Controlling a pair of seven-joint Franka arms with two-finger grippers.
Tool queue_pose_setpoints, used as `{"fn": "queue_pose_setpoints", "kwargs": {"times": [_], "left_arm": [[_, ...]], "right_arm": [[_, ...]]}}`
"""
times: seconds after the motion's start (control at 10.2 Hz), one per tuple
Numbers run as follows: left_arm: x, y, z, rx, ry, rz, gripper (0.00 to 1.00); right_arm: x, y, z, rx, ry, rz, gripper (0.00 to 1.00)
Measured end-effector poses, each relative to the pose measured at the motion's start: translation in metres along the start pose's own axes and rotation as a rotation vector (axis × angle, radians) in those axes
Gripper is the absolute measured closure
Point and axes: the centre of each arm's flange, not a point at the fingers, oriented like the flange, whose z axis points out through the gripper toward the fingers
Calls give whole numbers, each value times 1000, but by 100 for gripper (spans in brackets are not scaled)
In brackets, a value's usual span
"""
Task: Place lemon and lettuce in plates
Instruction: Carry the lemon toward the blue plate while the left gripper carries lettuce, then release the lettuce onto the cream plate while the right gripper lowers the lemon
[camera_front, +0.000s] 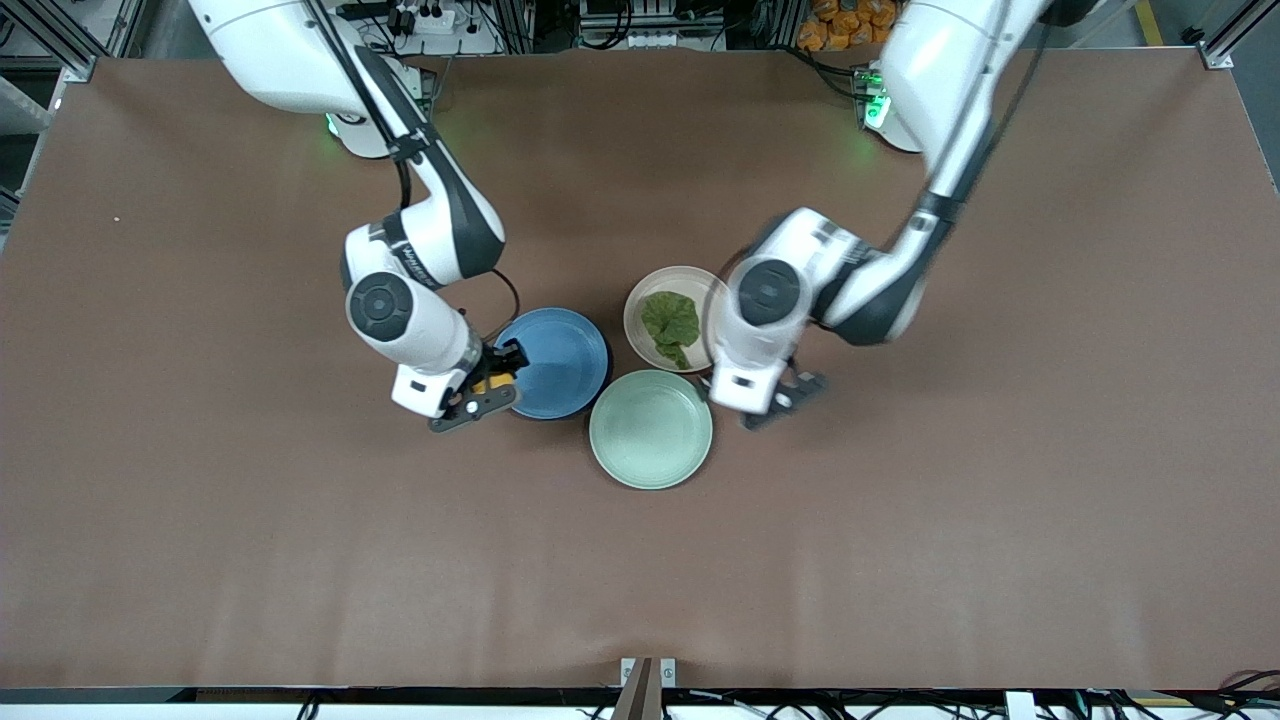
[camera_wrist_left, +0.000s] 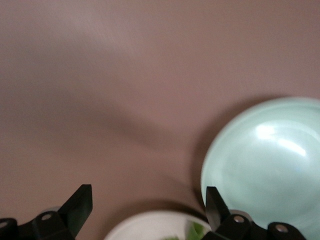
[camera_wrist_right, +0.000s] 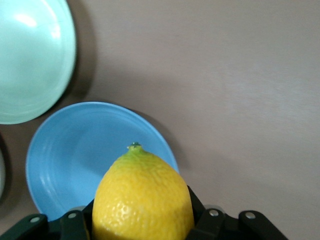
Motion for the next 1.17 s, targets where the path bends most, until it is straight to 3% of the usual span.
{"fn": "queue_pose_setpoints", "kwargs": {"times": [0.49,0.98,1.17], "left_arm": [[74,-49,-2,-7,-3,32,0],[93,-76,-6,-20,1,-12,0],[82,-99,-13,-46,33,-19,0]], "right_arm": [[-1,-44,57,-16,-6,48,40],[-11,-44,76,-24,-44,66,39],[-12,-45,79,-26,-49,108,16]]}}
